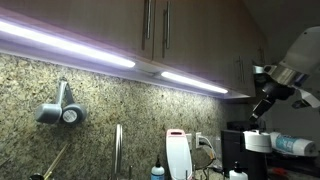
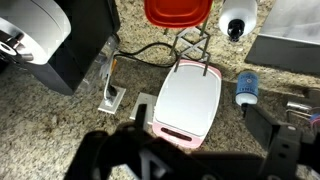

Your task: Put the right bottle into the sink

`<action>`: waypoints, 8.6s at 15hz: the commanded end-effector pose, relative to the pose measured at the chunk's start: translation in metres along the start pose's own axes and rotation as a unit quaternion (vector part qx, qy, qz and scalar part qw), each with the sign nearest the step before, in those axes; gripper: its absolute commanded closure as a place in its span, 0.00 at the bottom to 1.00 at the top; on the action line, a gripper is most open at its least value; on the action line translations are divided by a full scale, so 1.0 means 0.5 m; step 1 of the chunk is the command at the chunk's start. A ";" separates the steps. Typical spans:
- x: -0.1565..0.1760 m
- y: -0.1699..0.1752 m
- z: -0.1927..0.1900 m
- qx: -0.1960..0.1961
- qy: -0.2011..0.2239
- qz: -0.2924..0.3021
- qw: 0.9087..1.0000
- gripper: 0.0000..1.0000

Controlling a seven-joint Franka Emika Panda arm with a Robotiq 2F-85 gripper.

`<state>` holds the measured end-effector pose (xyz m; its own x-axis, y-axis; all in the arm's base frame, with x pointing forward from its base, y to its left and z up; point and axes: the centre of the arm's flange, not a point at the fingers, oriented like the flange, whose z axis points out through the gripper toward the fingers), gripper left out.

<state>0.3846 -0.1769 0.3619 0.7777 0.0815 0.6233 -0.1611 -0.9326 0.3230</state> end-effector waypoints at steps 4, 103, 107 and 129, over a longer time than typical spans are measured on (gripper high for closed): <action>0.018 -0.130 0.093 0.013 0.018 -0.022 1.000 0.00; -0.119 -0.284 0.360 -0.077 -0.054 -0.038 0.995 0.00; -0.122 -0.294 0.375 -0.092 -0.043 -0.064 0.993 0.00; -0.025 -0.317 0.368 -0.114 -0.020 -0.074 0.991 0.00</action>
<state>0.5175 -0.0817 0.1630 0.8496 0.2076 0.4849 -0.1575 -0.7776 0.6087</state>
